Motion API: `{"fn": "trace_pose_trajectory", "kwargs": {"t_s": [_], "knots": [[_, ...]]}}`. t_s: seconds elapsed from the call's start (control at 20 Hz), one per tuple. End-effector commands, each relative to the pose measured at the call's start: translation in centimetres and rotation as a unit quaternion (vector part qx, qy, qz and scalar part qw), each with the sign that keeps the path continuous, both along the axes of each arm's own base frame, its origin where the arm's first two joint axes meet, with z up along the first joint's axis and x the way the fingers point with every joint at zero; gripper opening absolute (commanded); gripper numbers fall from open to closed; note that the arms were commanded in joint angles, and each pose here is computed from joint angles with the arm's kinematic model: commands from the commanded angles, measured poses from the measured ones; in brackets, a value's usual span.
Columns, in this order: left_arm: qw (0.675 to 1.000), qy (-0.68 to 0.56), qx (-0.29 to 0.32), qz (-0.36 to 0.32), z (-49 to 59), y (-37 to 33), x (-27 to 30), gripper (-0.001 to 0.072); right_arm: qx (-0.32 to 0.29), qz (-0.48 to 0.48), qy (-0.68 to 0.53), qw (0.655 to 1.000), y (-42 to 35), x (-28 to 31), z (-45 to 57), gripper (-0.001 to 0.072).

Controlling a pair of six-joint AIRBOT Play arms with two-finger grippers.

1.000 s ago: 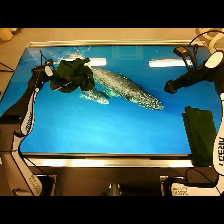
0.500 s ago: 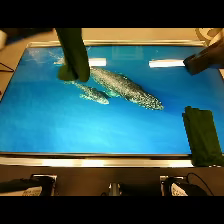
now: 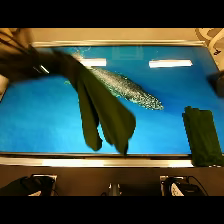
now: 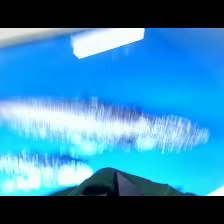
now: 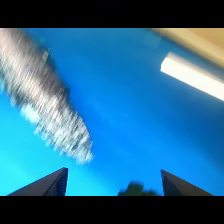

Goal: Fold the shirts.

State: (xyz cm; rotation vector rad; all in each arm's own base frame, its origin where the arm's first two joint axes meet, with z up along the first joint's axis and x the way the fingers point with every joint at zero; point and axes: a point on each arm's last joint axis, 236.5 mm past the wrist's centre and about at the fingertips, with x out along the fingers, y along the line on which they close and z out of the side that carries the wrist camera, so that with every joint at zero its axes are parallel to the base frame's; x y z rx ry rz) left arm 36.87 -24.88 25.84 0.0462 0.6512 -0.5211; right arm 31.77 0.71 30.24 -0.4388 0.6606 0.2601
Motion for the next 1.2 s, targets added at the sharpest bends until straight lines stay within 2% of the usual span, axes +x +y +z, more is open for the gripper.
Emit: {"fn": "trace_pose_trajectory", "kwargs": {"t_s": [0.0,0.1,0.2,0.35,0.55,0.7,0.85,1.1,1.15], "knots": [[0.985,0.154,0.077,0.031,-15.7,1.4,-2.9,0.0026,0.020,0.003,0.180,0.983,0.3,-2.2,-8.6,0.0587],[0.970,0.218,0.095,0.045,-22.2,2.6,-5.2,0.0026,0.042,0.018,0.264,0.963,1.2,-1.9,-15.5,0.0595],[0.960,0.253,0.110,0.048,-25.2,3.4,-7.0,0.0026,0.068,0.043,0.333,0.939,2.6,-2.8,-22.6,0.0693],[0.960,0.253,0.111,0.048,-25.4,3.5,-7.0,0.0026,0.181,0.074,0.406,0.893,7.5,-4.9,-29.9,0.0694],[0.960,0.251,0.109,0.047,-25.2,3.4,-7.0,0.0026,0.316,0.046,0.419,0.850,11.9,-3.6,-33.7,0.0669],[0.960,0.252,0.109,0.048,-25.2,3.4,-7.0,0.0026,0.318,0.052,0.432,0.842,15.0,-2.9,-36.4,0.0669],[0.962,0.247,0.106,0.047,-24.8,3.4,-7.0,0.0026,0.315,0.035,0.413,0.854,18.7,-1.2,-39.1,0.0695],[0.968,0.229,0.091,0.046,-23.1,3.3,-6.8,0.0026,0.343,-0.026,0.393,0.853,19.9,0.9,-40.4,0.0688],[0.970,0.224,0.087,0.046,-23.0,3.1,-6.5,0.0027,0.347,-0.031,0.396,0.850,20.0,0.9,-40.6,0.0662]]}}
